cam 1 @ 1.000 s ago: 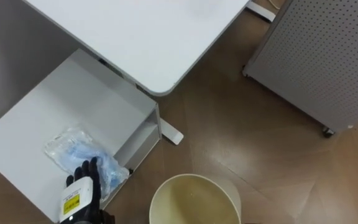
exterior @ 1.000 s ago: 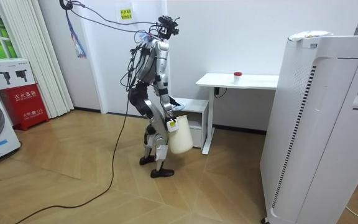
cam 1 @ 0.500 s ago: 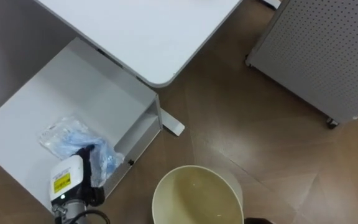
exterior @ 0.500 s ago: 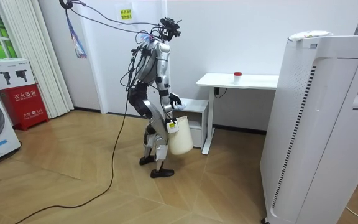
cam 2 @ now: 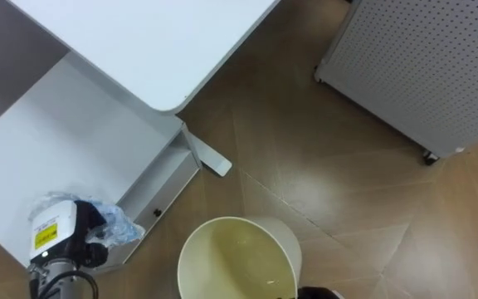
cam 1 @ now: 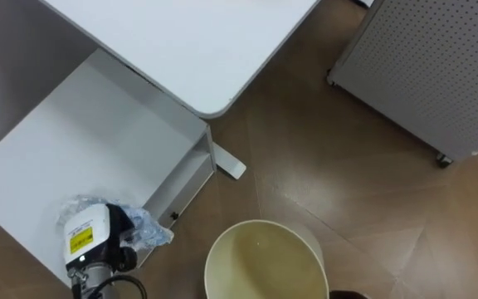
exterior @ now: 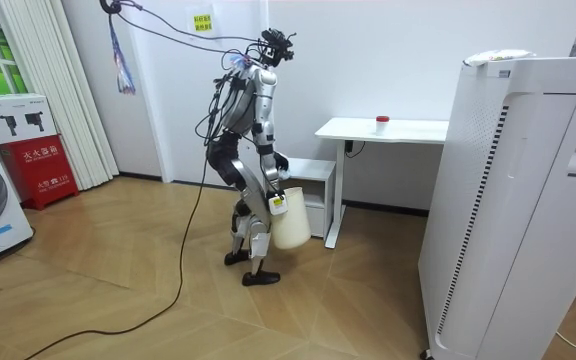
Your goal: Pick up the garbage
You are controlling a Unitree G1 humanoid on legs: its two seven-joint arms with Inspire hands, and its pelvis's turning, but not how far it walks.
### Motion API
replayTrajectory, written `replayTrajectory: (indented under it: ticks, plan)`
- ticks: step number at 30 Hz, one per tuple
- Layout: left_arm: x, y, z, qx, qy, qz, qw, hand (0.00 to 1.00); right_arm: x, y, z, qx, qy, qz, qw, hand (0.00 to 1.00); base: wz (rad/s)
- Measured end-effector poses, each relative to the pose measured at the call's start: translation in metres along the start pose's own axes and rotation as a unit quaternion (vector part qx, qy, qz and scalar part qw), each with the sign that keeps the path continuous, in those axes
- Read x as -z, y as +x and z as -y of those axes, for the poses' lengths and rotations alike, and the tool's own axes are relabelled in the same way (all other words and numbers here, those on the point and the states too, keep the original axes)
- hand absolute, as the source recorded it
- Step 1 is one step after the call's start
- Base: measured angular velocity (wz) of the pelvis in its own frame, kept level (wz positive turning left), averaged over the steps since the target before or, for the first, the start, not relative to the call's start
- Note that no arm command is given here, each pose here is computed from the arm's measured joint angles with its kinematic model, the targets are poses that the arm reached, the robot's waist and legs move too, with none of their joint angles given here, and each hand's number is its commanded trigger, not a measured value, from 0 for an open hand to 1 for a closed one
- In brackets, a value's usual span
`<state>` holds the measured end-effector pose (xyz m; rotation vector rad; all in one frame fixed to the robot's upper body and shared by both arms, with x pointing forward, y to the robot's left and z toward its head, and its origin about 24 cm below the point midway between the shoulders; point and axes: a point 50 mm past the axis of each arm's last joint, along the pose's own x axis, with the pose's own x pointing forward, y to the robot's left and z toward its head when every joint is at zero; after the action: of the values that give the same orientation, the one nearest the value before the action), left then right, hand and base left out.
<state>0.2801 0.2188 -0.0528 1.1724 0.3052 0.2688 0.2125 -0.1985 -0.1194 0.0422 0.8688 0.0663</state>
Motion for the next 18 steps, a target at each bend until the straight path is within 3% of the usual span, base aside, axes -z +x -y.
replayTrajectory:
  ticks: [9,14,18]
  plan:
    - [-0.002,-0.001,0.002,0.012,-0.015,0.003,1.0,1.0,0.001,0.001,-0.002,0.007,0.011,0.0,1.0,1.0,-0.02]
    - [-0.007,-0.01,0.014,0.041,-0.085,-0.011,0.995,1.0,0.001,0.002,-0.009,-0.002,0.003,0.008,1.0,1.0,-0.01]
    - [-0.018,-0.03,0.035,0.095,-0.145,-0.002,0.985,1.0,0.002,0.002,-0.012,-0.008,0.0,0.013,1.0,1.0,-0.03]
